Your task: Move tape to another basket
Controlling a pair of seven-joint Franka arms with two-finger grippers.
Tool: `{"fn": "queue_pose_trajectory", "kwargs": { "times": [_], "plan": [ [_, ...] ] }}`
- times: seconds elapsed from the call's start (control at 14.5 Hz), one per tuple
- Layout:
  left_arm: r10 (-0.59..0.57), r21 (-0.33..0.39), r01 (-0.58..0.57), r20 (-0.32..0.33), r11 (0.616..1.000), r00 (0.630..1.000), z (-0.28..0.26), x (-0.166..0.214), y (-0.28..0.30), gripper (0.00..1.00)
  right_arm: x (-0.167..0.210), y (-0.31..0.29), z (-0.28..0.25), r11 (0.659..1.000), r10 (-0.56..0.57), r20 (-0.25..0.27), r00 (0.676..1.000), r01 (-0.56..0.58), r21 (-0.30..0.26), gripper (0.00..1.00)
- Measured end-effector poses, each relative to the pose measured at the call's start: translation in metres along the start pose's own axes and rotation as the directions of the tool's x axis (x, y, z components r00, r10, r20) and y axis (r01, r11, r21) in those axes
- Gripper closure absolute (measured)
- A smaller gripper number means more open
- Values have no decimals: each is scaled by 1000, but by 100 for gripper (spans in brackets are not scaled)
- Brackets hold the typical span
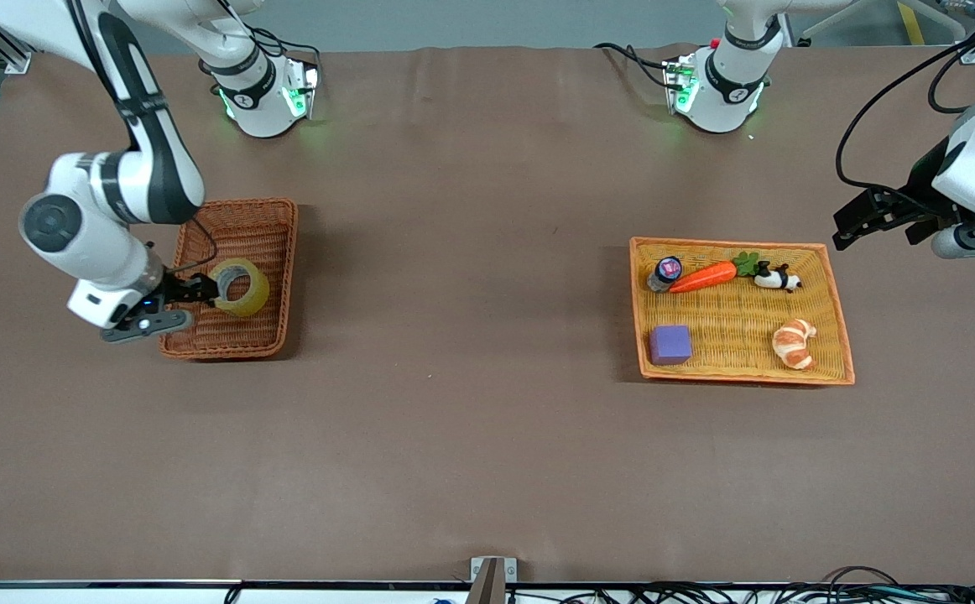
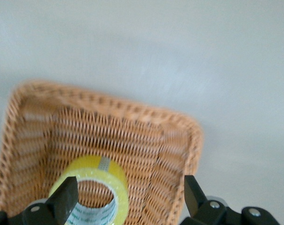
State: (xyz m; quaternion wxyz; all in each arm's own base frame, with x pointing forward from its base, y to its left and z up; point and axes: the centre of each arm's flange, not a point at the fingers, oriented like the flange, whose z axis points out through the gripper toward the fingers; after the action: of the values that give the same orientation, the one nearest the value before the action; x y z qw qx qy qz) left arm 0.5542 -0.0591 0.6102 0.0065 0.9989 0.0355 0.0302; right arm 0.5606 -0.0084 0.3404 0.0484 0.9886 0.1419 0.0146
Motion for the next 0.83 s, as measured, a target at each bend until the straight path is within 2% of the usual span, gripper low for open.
{"fn": "queue_pose_trajectory", "kwargs": {
  "times": [0.14, 0.35, 0.62, 0.83],
  "plan": [
    [-1, 0, 1, 0, 1000, 1000, 0, 0, 0, 0, 18, 9, -46, 1000, 7, -33, 999, -8, -12, 0],
    [-1, 0, 1, 2, 1000, 1000, 1, 1, 0, 0, 37, 23, -114, 999, 28, -34, 999, -29, -14, 0],
    [-2, 0, 2, 2, 1000, 1000, 1, 1, 0, 0, 37, 37, -203, 989, 135, 22, 991, -136, 57, 0],
    [-3, 0, 3, 1, 1000, 1000, 1, 1, -1, 0, 22, 38, -250, 975, 211, 36, 977, -213, 68, 0]
  ]
}}
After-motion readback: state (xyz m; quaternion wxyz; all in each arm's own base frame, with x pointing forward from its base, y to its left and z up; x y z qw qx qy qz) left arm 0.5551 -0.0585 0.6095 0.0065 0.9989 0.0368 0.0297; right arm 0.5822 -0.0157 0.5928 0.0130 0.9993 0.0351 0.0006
